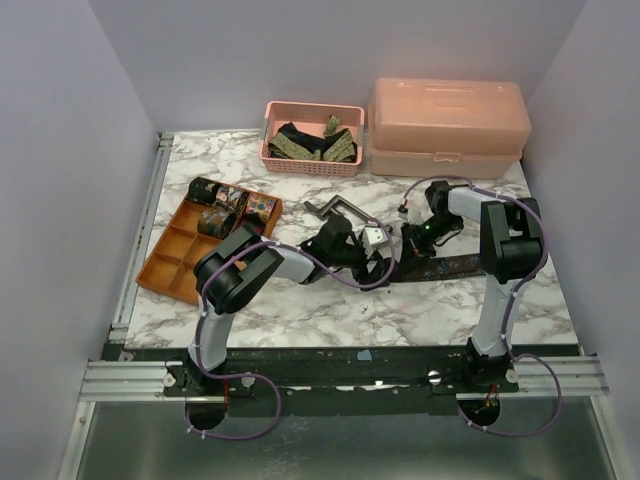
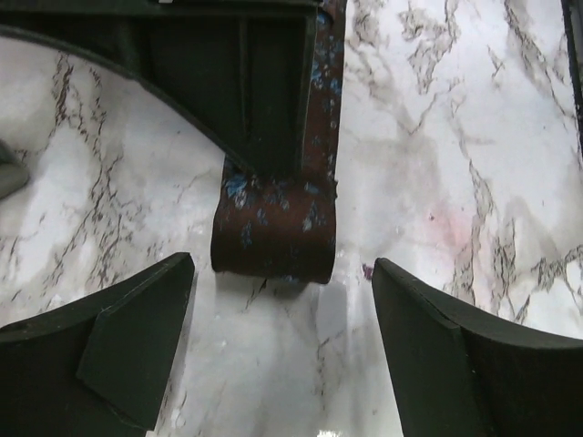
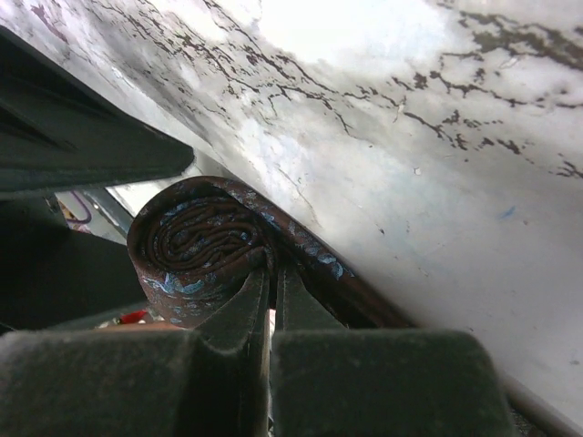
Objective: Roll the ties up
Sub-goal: Roll the tie at the center of the board.
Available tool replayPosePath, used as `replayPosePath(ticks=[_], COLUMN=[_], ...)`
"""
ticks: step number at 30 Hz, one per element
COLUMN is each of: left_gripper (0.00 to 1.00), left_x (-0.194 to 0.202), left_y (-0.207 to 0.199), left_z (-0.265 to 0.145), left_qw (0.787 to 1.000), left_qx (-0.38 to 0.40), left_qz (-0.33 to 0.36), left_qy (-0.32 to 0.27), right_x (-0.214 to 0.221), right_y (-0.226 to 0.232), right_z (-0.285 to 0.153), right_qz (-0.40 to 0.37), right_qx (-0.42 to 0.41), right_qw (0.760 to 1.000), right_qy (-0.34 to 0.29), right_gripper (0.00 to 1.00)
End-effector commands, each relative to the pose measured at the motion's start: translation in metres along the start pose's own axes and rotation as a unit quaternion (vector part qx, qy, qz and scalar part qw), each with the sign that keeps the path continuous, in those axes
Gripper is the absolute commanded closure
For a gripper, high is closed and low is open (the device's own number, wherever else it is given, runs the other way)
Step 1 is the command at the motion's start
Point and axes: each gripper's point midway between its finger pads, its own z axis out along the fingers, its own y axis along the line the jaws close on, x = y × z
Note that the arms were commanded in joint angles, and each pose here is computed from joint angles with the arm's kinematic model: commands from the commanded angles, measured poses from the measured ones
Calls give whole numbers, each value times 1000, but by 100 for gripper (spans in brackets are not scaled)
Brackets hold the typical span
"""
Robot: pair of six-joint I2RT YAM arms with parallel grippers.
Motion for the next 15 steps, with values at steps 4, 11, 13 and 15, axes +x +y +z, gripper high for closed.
replayPosePath(ticks=[4, 11, 13, 15], left_gripper=[23, 64, 72, 80], left_x=[-12, 30, 43, 56], left_y=[5, 14, 14, 12], left_z=[38, 35, 25, 15], left_qw=[999, 998, 996, 994], left_qx=[-9, -37, -46, -48], left_qz=[1, 44, 52, 53], left_qy=[-35, 30, 54, 84], right_x=[-8, -21, -26, -29], right_y=[-72, -56, -46, -33], right_z=[25, 35, 37, 36], right_qz=[-61, -63, -64, -58], right_qx=[141, 112, 98, 72], right_qw=[988, 992, 993, 996], right_qy=[8, 2, -3, -9], right_gripper=[100, 100, 100, 100])
